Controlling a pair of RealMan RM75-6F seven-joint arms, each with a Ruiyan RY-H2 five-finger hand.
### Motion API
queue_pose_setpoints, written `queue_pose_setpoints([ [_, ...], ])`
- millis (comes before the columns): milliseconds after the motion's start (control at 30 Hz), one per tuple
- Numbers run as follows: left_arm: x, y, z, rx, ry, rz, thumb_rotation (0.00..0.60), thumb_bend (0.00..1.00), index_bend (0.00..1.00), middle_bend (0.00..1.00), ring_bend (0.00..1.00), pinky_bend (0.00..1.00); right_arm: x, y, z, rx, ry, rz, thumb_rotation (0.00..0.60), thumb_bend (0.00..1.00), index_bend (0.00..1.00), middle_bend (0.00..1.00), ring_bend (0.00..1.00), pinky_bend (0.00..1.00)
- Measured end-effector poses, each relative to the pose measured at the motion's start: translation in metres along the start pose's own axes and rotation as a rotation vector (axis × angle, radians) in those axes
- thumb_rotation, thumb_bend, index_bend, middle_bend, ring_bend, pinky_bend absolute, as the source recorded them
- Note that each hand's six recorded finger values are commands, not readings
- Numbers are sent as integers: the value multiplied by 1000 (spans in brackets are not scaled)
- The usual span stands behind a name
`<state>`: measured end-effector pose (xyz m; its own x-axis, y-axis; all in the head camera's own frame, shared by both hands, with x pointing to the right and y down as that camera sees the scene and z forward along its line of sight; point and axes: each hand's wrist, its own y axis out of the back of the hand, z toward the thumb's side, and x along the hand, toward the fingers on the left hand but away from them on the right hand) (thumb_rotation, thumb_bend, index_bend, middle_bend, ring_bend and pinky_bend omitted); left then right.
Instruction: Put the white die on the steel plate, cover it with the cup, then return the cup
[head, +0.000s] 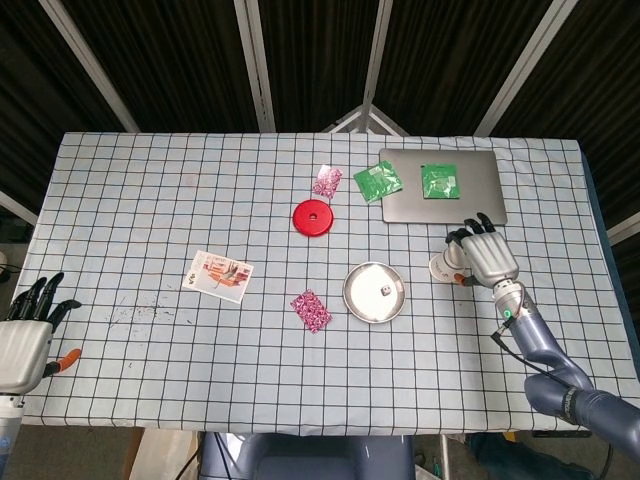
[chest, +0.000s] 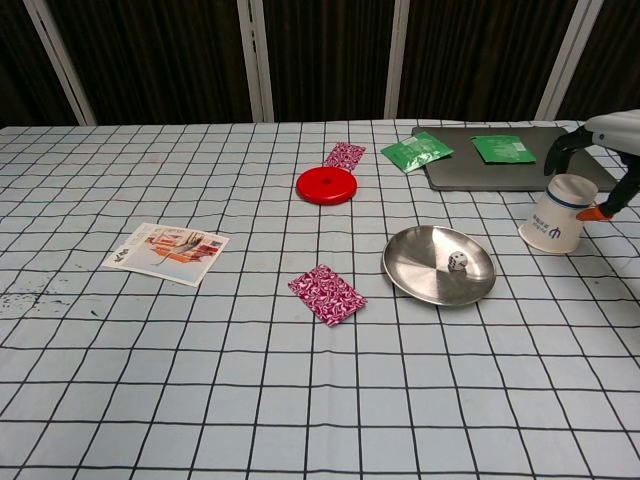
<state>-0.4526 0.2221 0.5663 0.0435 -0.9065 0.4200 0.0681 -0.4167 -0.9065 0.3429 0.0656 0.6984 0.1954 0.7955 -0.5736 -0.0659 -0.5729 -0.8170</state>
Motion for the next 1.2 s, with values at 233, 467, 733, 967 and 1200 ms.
queue_pose_setpoints([
  [233, 0, -1, 2, 5, -4, -4, 600, 237, 300, 0, 0, 128, 2, 2, -7, 11, -9, 1, 600, 218, 378, 368, 161, 0],
  [467, 0, -2, 2, 7, -3, -4, 600, 236, 300, 0, 0, 128, 3, 0, -10, 12, -10, 11, 600, 217, 383, 379, 166, 0],
  [733, 1, -3, 3, 9, -4, -6, 600, 236, 300, 0, 0, 128, 1, 1, -9, 13, -6, 7, 600, 219, 422, 410, 184, 0],
  [967, 1, -3, 4, 11, -6, -9, 600, 236, 300, 0, 0, 128, 0, 4, -9, 19, -5, -1, 600, 288, 477, 442, 203, 0],
  [1200, 1, -3, 4, 10, -8, -11, 600, 236, 300, 0, 0, 128, 2, 4, -10, 29, -2, 1, 600, 328, 509, 459, 216, 0],
])
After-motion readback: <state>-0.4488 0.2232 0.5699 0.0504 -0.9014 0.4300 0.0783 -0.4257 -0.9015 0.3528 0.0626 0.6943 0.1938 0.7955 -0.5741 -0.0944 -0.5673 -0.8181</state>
